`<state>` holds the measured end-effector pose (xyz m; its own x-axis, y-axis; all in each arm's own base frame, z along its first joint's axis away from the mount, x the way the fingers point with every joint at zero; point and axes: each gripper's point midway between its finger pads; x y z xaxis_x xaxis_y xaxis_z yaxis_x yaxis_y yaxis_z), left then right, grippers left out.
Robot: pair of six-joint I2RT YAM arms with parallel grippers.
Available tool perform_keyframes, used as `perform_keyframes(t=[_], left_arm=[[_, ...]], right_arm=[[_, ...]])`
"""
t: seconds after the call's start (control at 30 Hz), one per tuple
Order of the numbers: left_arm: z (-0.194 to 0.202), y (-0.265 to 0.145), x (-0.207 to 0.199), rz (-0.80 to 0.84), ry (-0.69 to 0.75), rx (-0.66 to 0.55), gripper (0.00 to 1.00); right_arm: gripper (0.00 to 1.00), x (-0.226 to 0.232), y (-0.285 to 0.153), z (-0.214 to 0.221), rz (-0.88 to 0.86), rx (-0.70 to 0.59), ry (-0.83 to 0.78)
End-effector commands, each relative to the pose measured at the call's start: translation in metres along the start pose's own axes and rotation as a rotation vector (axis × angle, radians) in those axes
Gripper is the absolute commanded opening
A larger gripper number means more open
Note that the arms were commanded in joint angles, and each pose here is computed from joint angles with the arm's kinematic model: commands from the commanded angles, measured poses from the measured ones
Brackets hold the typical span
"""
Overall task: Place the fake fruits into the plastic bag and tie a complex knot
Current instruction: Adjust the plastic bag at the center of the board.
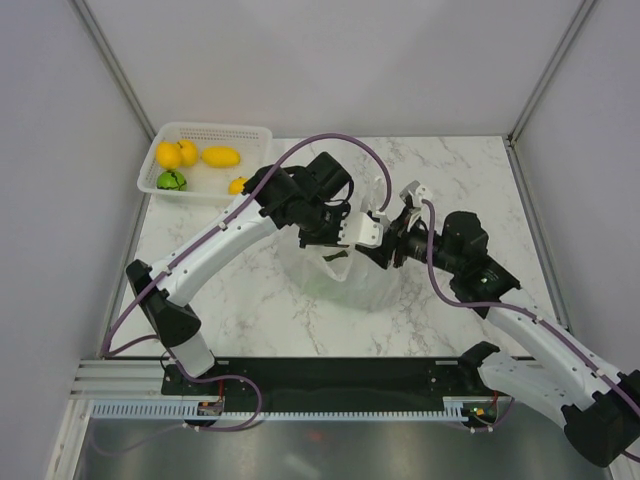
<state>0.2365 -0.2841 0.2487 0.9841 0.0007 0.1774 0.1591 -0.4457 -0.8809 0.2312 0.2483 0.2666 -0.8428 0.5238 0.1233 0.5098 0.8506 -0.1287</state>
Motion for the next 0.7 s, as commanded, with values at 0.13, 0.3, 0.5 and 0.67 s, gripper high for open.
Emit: perform_keyframes(t=[0.13, 0.3, 0.5, 0.67], left_arm=[[-0.005, -0.008, 0.0, -0.016, 0.0, 0.005, 0.02], [-0.006, -0.007, -0.004, 0.002, 0.01, 0.001, 0.02], [-0.009, -0.004, -0.009, 0.018, 0.027, 0.014, 0.02], [-0.011, -0.011, -0.004, -0.02, 0.008, 0.001, 0.02]], right_arm=[[0.73, 0.013, -0.011, -0.018, -0.04, -0.098, -0.032], [0.77, 0.015, -0.011, -0.022, -0.045, -0.146, -0.015], [0.78, 0.011, -0.011, -0.029, -0.019, -0.183, 0.029], [0.75, 0.002, -0.017, -0.024, 0.052, -0.191, 0.047]])
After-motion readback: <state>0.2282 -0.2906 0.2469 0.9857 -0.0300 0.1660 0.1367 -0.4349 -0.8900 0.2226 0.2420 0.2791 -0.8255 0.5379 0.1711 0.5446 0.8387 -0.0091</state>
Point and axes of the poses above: each gripper's point midway between its finger pads, its own y axis out along the fingers, its own x axis along the line the jaws close on, z = x × y, and after that the axes turned 12 degrees about -y, right-handed
